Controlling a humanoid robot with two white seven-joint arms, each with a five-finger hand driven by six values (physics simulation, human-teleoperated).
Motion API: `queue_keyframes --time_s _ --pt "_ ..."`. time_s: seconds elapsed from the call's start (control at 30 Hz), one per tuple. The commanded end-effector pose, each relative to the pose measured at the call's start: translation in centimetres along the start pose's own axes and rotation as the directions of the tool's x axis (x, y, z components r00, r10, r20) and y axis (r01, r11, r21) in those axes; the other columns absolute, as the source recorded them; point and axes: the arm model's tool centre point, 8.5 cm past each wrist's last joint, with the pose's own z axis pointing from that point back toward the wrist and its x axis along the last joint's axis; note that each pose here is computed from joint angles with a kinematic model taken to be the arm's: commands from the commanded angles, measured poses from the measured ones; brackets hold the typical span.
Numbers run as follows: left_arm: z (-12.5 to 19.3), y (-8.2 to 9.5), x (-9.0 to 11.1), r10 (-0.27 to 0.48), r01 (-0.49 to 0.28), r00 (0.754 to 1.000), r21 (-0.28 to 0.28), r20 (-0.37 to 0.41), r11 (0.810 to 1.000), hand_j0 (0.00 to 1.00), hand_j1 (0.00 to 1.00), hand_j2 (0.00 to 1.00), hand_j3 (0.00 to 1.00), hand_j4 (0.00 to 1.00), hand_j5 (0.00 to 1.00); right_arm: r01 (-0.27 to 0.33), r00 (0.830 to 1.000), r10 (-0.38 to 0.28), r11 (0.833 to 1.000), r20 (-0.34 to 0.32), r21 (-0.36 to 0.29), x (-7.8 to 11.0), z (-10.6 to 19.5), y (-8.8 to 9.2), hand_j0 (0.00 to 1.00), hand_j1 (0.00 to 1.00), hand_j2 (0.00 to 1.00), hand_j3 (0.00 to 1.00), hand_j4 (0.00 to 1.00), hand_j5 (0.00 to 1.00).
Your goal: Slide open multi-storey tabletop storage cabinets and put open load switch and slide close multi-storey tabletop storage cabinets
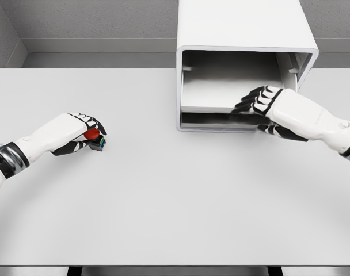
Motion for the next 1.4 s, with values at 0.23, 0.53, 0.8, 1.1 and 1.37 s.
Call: queue_keyframes --time_s 0.23,0.53,0.8,1.1,1.37 --pt "0.1 0.3 0.0 0.000 0.000 1.000 0.010 0.000 1.000 0.47 0.47 0.47 0.47 0.47 0.47 0.046 0.998 -0.048 0.998 -0.037 -0.052 -1.6 -1.8 1.2 0.77 0.77 0.77 0.77 0.77 0.77" --pt "0.4 0.9 0.1 -0.010 0.010 1.000 0.027 -0.002 1.000 0.45 0.45 0.45 0.45 0.45 0.45 0.072 0.997 -0.072 0.997 -0.029 -0.005 -1.3 -3.0 3.7 0.77 0.77 0.77 0.77 0.77 0.77" --pt "0.8 1.9 0.1 -0.018 0.018 1.000 0.061 -0.008 0.998 0.44 0.44 0.44 0.44 0.44 0.44 0.080 0.996 -0.080 0.997 -0.028 0.007 -0.9 -2.6 4.2 0.78 0.78 0.78 0.78 0.78 0.78" --pt "1.6 3.1 0.2 -0.034 0.036 0.999 0.102 -0.018 0.994 0.43 0.43 0.43 0.43 0.43 0.43 0.095 0.995 -0.094 0.995 -0.023 0.022 -0.2 -2.2 5.1 0.78 0.78 0.78 0.78 0.78 0.78" --pt "2.1 3.9 0.2 -0.048 0.051 0.998 0.129 -0.027 0.990 0.43 0.43 0.43 0.43 0.43 0.43 0.080 0.997 -0.080 0.996 0.012 0.030 1.5 -1.4 4.7 0.79 0.79 0.79 0.79 0.79 0.79"
